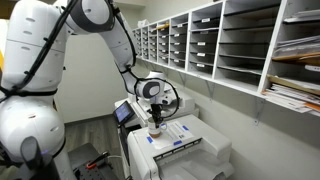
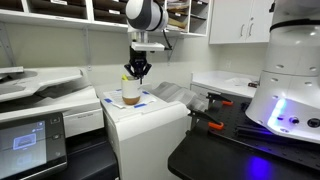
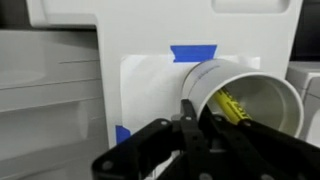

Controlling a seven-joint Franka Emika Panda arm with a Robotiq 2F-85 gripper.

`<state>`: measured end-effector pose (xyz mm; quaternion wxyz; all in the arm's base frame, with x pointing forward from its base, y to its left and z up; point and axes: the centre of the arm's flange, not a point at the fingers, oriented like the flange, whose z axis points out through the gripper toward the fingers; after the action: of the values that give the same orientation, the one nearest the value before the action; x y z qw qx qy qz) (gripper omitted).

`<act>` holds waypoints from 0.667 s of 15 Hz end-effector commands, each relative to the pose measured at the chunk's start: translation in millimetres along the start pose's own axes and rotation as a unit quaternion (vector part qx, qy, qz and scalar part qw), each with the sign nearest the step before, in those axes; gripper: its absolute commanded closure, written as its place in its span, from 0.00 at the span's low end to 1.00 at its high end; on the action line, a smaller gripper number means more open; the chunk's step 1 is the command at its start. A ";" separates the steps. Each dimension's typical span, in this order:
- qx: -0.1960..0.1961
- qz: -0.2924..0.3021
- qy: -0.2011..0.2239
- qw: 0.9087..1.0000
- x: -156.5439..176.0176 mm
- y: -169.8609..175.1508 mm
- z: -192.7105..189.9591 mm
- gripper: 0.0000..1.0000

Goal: Move the mug to the left

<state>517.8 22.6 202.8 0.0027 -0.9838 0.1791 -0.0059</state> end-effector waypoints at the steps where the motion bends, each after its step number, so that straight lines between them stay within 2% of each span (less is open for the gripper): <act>1: 0.018 -0.036 0.011 0.999 -9.3 -14.1 -8.9 0.97; 6: 0.016 -0.062 0.004 0.998 -15.0 -34.3 -4.9 0.97; 10: 0.012 -0.064 0.002 0.998 -16.3 -37.6 -2.9 0.97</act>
<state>514.0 63.8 201.7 0.0114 -0.9920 0.1253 -0.0045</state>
